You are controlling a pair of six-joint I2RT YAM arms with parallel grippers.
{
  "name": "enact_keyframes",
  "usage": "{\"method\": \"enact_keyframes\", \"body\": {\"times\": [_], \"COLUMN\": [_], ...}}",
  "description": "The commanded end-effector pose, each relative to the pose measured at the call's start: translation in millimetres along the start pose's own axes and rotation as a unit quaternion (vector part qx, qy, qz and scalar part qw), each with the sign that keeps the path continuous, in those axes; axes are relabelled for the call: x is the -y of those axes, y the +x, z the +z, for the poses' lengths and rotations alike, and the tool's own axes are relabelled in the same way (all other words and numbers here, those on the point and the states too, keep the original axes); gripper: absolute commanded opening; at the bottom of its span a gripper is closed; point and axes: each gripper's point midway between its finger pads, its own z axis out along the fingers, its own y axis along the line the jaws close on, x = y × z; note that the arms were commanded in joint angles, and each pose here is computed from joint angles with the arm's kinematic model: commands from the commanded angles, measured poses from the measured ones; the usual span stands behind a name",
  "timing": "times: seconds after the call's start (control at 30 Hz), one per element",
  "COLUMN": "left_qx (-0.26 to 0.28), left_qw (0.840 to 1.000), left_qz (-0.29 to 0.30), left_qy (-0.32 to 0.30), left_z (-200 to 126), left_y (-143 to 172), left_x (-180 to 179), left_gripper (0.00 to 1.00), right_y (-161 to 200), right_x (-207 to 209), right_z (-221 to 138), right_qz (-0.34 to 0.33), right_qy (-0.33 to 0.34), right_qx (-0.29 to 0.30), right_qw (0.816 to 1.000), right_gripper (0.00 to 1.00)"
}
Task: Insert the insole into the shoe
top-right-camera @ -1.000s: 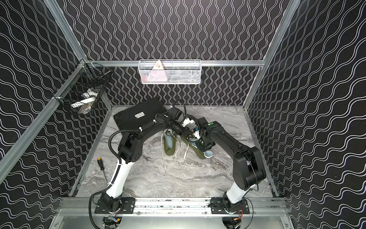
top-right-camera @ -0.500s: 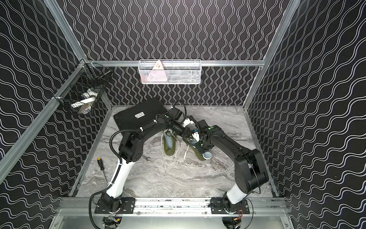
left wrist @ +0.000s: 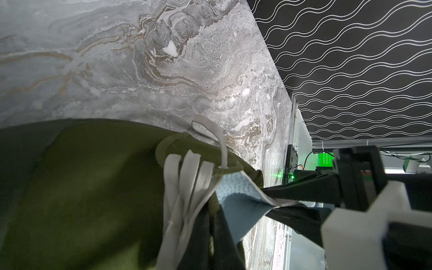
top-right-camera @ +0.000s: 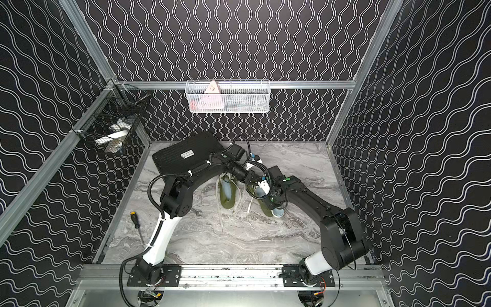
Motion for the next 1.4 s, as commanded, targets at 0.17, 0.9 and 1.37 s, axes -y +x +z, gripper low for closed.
{"method": "enact_keyframes", "body": {"times": [0.17,0.9,1.37], "left_qx": [0.009,0.009,0.012], "left_qw": [0.999,0.997,0.998], "left_qz": [-0.013,-0.044,-0.049], "left_qy": [0.036,0.064,0.041], "left_z": [-3,-6,-10], "left_y": [-3,6,9], "left_x": [11,19,9], "left_gripper": [0.0,0.0,0.0], "right_y": [-13,-45,-20], "right_x": [2,-1,-7], "right_z": [2,2,-1], "right_qz": [-0.011,-0.015,-0.013], "right_qy": [0.008,-0.003,-0.015], "right_qx": [0.05,0.119,0.078], "right_qw": [0.999,0.993,0.997], "right_gripper": [0.16,0.19,0.72]}}
